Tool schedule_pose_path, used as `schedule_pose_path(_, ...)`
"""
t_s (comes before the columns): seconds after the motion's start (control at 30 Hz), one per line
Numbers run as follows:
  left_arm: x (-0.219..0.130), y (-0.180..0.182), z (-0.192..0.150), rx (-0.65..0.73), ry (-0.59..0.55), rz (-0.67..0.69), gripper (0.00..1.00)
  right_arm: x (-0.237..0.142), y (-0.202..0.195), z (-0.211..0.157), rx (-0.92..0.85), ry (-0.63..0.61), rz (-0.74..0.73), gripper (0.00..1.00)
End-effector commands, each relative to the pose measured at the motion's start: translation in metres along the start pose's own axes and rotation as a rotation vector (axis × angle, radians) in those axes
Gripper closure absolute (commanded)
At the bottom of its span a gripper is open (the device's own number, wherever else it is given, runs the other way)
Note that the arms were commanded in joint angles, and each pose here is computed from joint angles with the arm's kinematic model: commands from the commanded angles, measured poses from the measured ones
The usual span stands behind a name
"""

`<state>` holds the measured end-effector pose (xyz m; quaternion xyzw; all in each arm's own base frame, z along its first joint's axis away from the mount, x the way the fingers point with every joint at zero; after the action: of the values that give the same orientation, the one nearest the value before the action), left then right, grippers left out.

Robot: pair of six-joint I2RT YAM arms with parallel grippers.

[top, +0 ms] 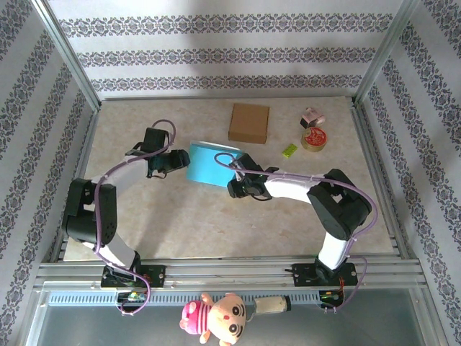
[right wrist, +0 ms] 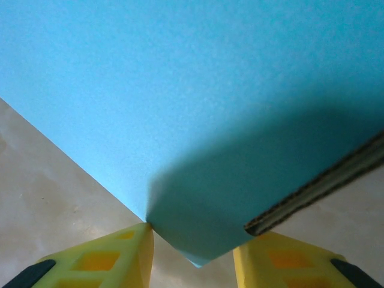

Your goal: Fold the paper box

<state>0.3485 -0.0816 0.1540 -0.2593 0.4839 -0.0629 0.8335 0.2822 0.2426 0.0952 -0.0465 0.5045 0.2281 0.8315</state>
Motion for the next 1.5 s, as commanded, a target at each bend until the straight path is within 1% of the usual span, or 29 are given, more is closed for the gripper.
schedule_pose_path(0.0,-0.031,-0.013,0.01,0.079,-0.126,-0.078,0.49,0.016,-0.015,-0.032,-0.056,0.114,-0.137,0.62)
schedule_pose_path(0.1,-0.048,-0.022,0.015,0.173,-0.21,-0.117,0.44,0.017,-0.014,-0.034,-0.08,0.108,-0.159,0.62)
schedule_pose_path(0.17,-0.055,-0.027,0.02,0.247,-0.238,-0.128,0.43,0.018,-0.014,-0.034,-0.093,0.107,-0.173,0.62)
schedule_pose_path(0.27,-0.056,-0.04,0.025,0.383,-0.201,-0.19,0.42,0.018,-0.013,-0.033,-0.116,0.101,-0.188,0.62)
schedule_pose_path(0.33,-0.054,-0.048,0.029,0.467,-0.12,-0.226,0.41,0.017,-0.013,-0.032,-0.132,0.099,-0.199,0.62)
schedule_pose_path(0.43,-0.05,-0.057,0.039,0.538,-0.048,-0.24,0.41,0.016,-0.012,-0.032,-0.153,0.094,-0.21,0.62)
schedule_pose_path(0.53,-0.049,-0.062,0.049,0.586,-0.04,-0.229,0.39,0.016,-0.01,-0.033,-0.19,0.089,-0.234,0.63)
schedule_pose_path(0.63,-0.045,-0.06,0.058,0.573,-0.034,-0.17,0.35,0.018,-0.01,-0.033,-0.215,0.088,-0.247,0.64)
schedule_pose_path(0.7,-0.039,-0.052,0.068,0.474,-0.044,-0.071,0.34,0.018,-0.01,-0.032,-0.22,0.096,-0.25,0.63)
schedule_pose_path(0.73,-0.036,-0.05,0.069,0.438,-0.036,-0.046,0.34,0.015,-0.008,-0.029,-0.214,0.096,-0.241,0.63)
schedule_pose_path(0.8,-0.031,-0.047,0.069,0.379,-0.033,-0.041,0.35,0.003,-0.003,-0.022,-0.185,0.082,-0.198,0.62)
schedule_pose_path(0.9,-0.019,-0.042,0.063,0.317,-0.023,-0.048,0.35,-0.024,0.003,-0.004,-0.073,0.016,-0.048,0.55)
schedule_pose_path(0.97,-0.013,-0.035,0.059,0.276,-0.002,-0.022,0.36,-0.044,-0.001,0.011,0.028,-0.041,0.06,0.46)
schedule_pose_path(1.03,-0.008,-0.03,0.054,0.238,0.012,-0.007,0.37,-0.056,-0.008,0.024,0.104,-0.069,0.136,0.38)
schedule_pose_path(1.1,-0.003,-0.025,0.048,0.209,0.019,-0.007,0.37,-0.062,-0.013,0.035,0.142,-0.09,0.177,0.34)
schedule_pose_path(1.2,0.005,-0.018,0.041,0.18,0.029,0.0,0.37,-0.054,-0.021,0.048,0.17,-0.079,0.139,0.34)
schedule_pose_path(1.3,0.01,-0.014,0.037,0.164,0.041,-0.005,0.36,-0.041,-0.025,0.056,0.198,-0.056,0.108,0.4)
schedule_pose_path(1.47,0.014,-0.013,0.033,0.152,0.053,-0.031,0.36,-0.013,-0.028,0.046,0.182,0.021,0.073,0.42)
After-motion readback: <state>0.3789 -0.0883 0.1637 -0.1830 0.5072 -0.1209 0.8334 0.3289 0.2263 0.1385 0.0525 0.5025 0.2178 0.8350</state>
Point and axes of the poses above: each hand's point on the last joint's axis, 136 mm out from that joint toward the fingers, its own x axis out along the fingers, its own y axis along the line the jaws close on, z = x × y, the point moved 8 cm from there along -x, back along the fingers, and after that the axes turned 3 degrees about -x, right-handed, at the moved point
